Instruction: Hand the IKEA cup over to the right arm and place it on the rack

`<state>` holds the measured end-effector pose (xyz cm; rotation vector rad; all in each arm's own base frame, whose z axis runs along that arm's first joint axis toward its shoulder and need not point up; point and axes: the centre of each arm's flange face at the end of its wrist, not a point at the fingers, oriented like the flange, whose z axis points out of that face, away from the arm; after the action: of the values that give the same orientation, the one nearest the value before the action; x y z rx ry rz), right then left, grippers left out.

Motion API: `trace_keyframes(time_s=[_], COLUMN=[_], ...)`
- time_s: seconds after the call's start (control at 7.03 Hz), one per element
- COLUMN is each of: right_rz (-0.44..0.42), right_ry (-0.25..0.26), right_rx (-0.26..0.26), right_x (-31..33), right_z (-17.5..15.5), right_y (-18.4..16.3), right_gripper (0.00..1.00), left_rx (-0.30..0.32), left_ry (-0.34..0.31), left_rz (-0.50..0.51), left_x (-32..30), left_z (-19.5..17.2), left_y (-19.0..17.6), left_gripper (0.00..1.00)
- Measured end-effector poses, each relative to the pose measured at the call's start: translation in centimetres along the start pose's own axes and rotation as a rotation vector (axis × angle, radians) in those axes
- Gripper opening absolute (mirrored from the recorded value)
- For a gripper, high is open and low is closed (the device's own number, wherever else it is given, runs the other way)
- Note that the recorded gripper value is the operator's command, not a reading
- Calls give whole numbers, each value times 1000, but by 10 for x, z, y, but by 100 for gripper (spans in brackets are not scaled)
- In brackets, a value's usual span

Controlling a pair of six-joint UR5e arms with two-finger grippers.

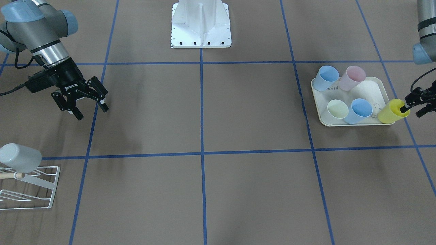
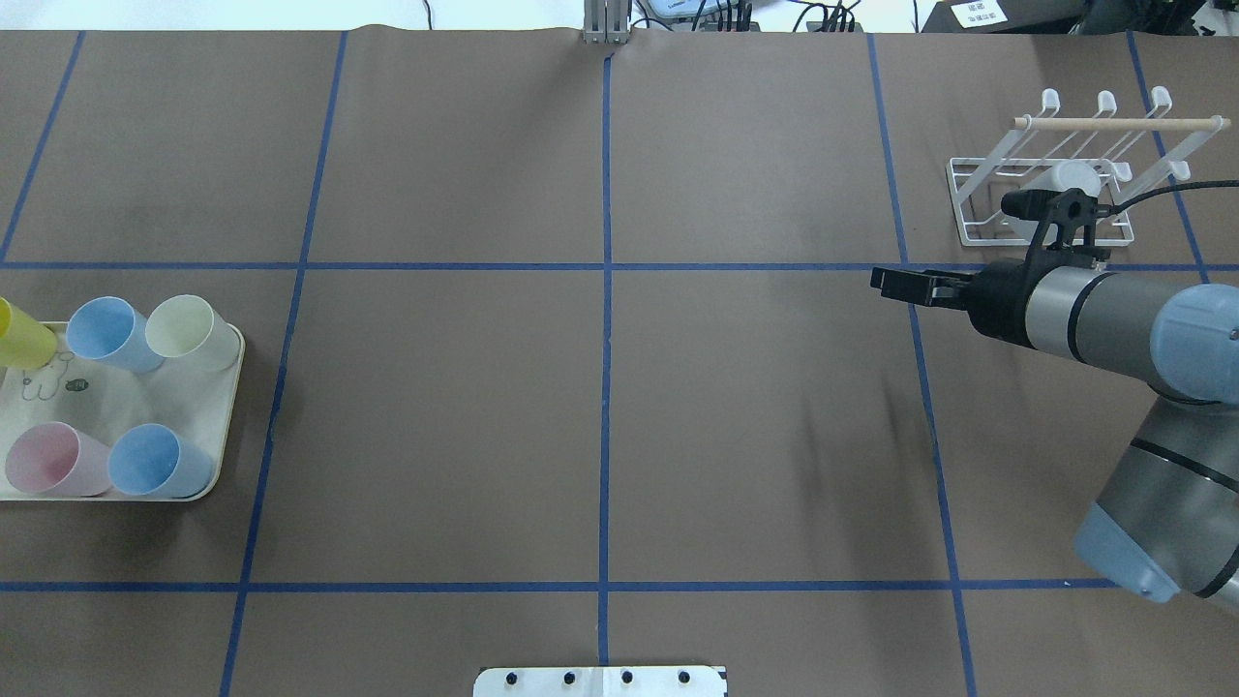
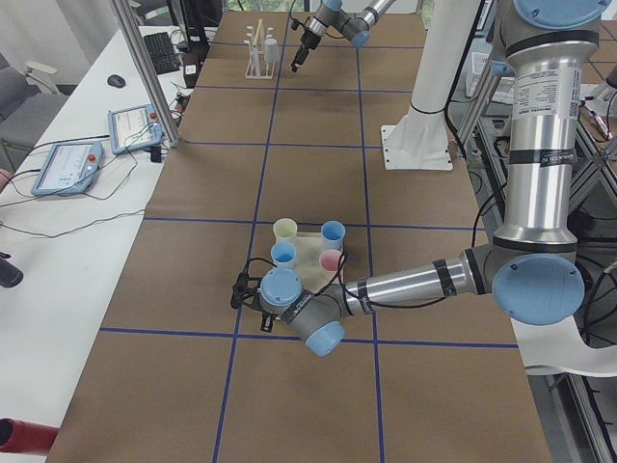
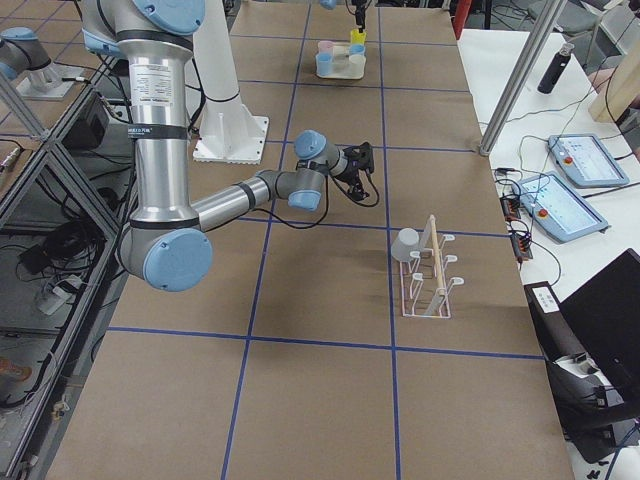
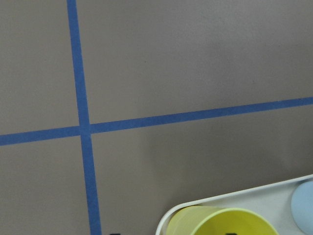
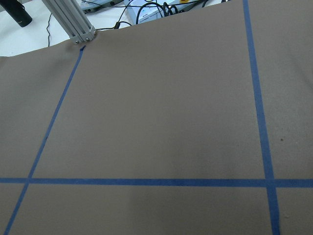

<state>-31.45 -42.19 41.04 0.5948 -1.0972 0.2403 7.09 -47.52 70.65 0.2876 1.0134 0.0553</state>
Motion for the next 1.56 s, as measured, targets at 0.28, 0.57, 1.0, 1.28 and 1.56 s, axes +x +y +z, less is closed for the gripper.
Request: trace_keyframes(time_s=[0.28, 0.57, 1.0, 1.28, 1.56], right_rz=[0, -1, -3, -3, 38], right_ry=[1, 0, -4, -9, -34], right_rx=[-4, -7, -12, -12, -3], right_x=[0, 0, -2, -4, -16], right_z=[1, 2, 2, 2, 1], right_y=[1, 3, 4, 4, -1], right_gripper=[100, 100, 100, 100, 100], left_rx=[-6, -7, 0, 22, 39], left_ry=[-2, 1, 42, 113, 201], left_rz=[4, 9, 28, -19, -176], left_x=[1, 3, 17, 18, 48], left_z=[4, 4, -9, -47, -78], left_y=[1, 1, 1, 3, -28], left_gripper=[4, 0, 0, 0, 0])
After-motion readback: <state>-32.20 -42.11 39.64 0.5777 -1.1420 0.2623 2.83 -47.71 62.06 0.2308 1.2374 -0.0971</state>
